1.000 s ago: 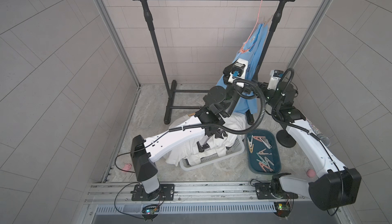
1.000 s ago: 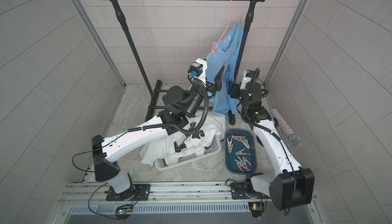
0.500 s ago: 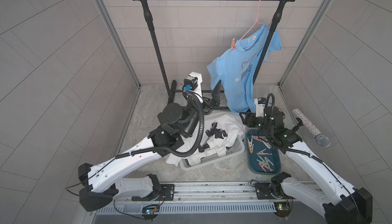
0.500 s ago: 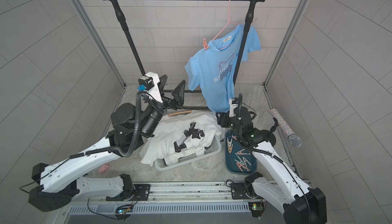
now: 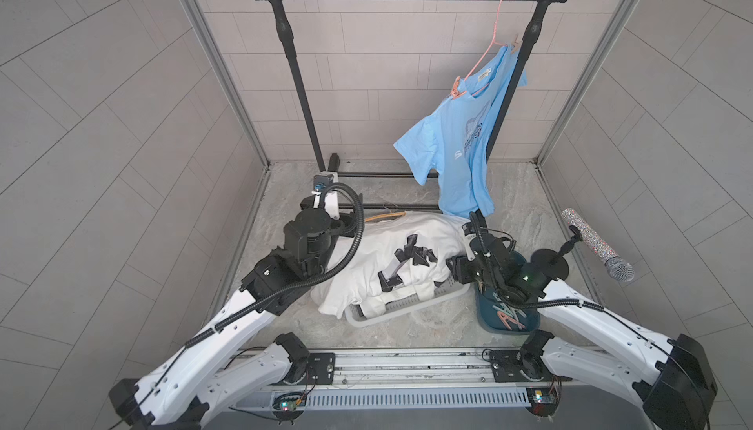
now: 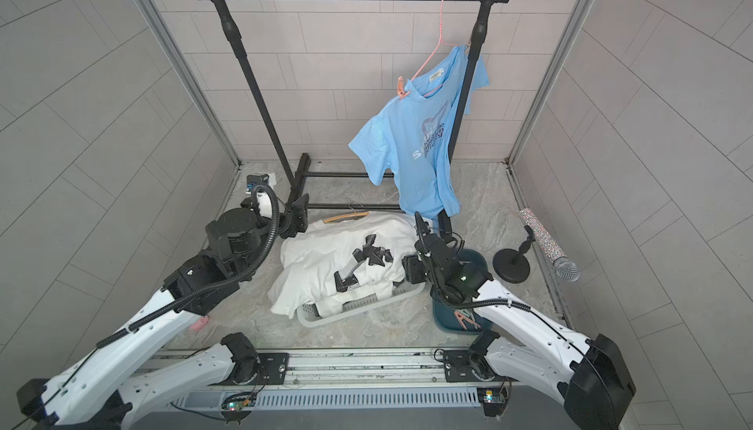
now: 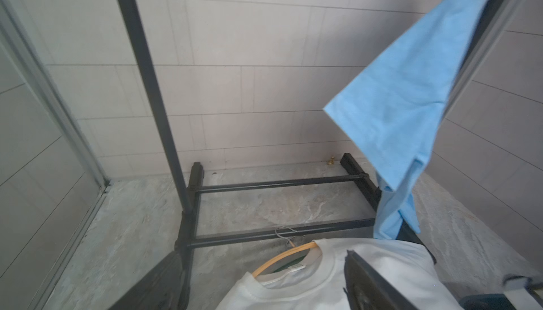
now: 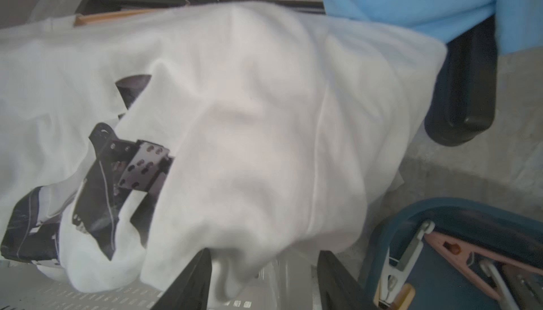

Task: Use clothespins to secure the t-shirt on both sides of the hanger
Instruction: Adjust the basket at the center of the board, then pick up the hanger from the basket.

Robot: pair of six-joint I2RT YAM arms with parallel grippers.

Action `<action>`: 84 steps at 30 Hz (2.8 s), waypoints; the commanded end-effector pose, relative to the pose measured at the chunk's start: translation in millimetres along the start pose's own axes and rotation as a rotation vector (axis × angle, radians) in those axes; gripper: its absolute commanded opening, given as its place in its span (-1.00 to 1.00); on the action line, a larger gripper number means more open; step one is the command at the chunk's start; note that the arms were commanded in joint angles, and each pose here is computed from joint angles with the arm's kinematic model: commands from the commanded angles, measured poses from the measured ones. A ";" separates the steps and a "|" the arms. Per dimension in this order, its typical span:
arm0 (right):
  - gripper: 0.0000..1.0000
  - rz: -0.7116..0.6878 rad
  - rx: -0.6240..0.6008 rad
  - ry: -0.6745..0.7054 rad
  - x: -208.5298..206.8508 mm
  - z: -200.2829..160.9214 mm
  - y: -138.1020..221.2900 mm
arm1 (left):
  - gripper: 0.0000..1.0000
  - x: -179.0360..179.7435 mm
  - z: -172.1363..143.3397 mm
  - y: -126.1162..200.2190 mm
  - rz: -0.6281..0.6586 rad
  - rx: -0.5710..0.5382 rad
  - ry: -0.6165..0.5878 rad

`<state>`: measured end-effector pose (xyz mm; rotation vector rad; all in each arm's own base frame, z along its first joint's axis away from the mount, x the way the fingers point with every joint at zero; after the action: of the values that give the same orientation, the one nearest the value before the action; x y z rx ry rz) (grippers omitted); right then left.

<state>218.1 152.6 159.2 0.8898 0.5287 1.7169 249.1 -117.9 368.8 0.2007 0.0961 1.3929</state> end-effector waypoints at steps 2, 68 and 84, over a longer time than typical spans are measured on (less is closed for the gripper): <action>0.13 -0.039 0.055 0.016 0.6 -23.1 -1.0 | 0.79 7.9 -30.8 -12.2 -0.054 0.133 0.091; 0.70 0.096 -0.209 -0.873 -58.1 55.7 -35.0 | 0.74 8.6 -95.3 -57.3 -0.148 0.263 0.054; 0.34 0.197 -0.227 -0.996 -53.0 72.3 -65.0 | 0.74 9.0 -96.9 -60.2 -0.155 0.257 0.070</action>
<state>312.5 113.0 128.9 1.4618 -0.3211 1.2172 290.6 -111.4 261.9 0.3739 0.3471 1.2307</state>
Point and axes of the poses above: each gripper's point midway between its finger pads, its own y axis back along the fingers, its own x axis along the line the jaws close on, z = x × y, the point moved 4 cm from there along y, back along the fingers, and after that the axes turned 8 degrees about -y, right-handed, at the moved point
